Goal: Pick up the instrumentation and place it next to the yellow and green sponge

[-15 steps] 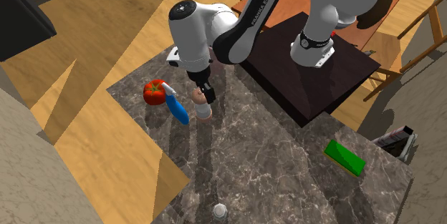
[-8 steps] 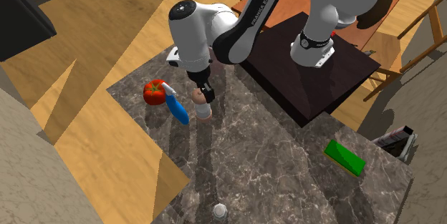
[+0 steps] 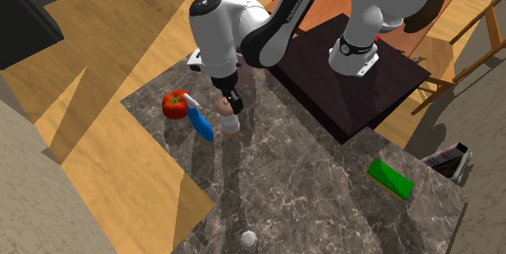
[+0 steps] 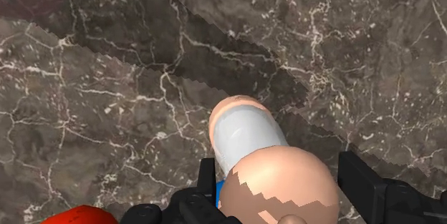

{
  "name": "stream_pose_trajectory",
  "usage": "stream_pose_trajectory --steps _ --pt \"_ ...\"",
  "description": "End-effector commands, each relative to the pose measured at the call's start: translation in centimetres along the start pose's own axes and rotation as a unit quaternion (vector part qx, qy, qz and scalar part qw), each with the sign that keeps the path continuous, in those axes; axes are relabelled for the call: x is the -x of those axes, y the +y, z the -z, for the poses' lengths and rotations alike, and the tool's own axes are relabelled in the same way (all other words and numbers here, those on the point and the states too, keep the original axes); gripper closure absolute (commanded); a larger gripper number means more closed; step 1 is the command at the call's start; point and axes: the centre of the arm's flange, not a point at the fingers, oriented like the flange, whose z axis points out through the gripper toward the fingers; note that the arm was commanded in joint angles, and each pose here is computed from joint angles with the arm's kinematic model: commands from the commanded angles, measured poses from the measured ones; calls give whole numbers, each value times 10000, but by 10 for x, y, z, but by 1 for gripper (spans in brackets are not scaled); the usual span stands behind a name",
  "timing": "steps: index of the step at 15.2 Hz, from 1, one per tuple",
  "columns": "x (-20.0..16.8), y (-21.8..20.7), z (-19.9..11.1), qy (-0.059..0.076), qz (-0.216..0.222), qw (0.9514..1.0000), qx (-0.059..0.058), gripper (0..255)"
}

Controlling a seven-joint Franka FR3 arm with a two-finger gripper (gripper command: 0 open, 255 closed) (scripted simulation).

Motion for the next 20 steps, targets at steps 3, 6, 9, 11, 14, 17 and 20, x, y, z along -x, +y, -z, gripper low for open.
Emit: stream_pose_trajectory --steps 3,6,9,11,14,17,20 --pt "1 -2 21 0 0 10000 1 255" --pt "1 -3 37 0 0 10000 1 255" --pt "2 -5 53 0 0 10000 1 255" --pt "2 -5 63 0 0 10000 1 255" --pt "3 -7 79 0 0 10000 1 255" --pt "4 -8 95 0 0 10000 1 255" --pt "4 -9 111 0 0 10000 1 255"
